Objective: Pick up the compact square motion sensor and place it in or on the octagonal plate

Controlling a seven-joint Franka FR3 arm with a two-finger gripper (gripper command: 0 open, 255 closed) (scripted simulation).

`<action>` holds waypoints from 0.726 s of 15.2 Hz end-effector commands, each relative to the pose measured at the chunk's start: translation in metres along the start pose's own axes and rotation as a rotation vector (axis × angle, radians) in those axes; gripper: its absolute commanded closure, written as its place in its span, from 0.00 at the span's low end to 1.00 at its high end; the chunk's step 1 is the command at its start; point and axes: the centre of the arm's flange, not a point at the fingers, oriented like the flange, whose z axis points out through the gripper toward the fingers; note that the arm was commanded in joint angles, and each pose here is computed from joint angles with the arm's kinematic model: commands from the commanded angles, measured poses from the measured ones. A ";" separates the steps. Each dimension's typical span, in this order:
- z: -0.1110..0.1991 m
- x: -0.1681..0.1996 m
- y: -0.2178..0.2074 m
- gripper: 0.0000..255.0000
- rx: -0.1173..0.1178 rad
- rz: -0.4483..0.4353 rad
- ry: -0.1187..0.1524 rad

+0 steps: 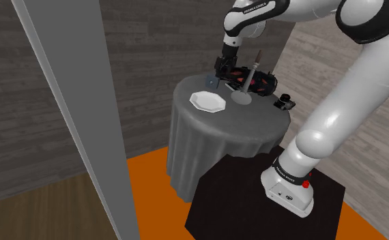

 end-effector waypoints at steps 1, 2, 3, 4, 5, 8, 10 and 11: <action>0.011 0.022 0.012 0.00 -0.001 -0.008 0.006; 0.016 0.032 0.018 0.00 -0.002 -0.011 0.008; 0.020 0.043 0.024 0.00 -0.002 -0.014 0.011; 0.025 0.053 0.030 0.00 -0.002 -0.018 0.013; 0.030 0.063 0.036 0.00 -0.003 -0.021 0.016; 0.045 0.084 0.048 0.00 -0.003 -0.028 0.021; 0.056 0.084 0.048 0.00 -0.003 -0.028 0.021; 0.061 0.085 0.048 0.00 -0.003 -0.028 0.021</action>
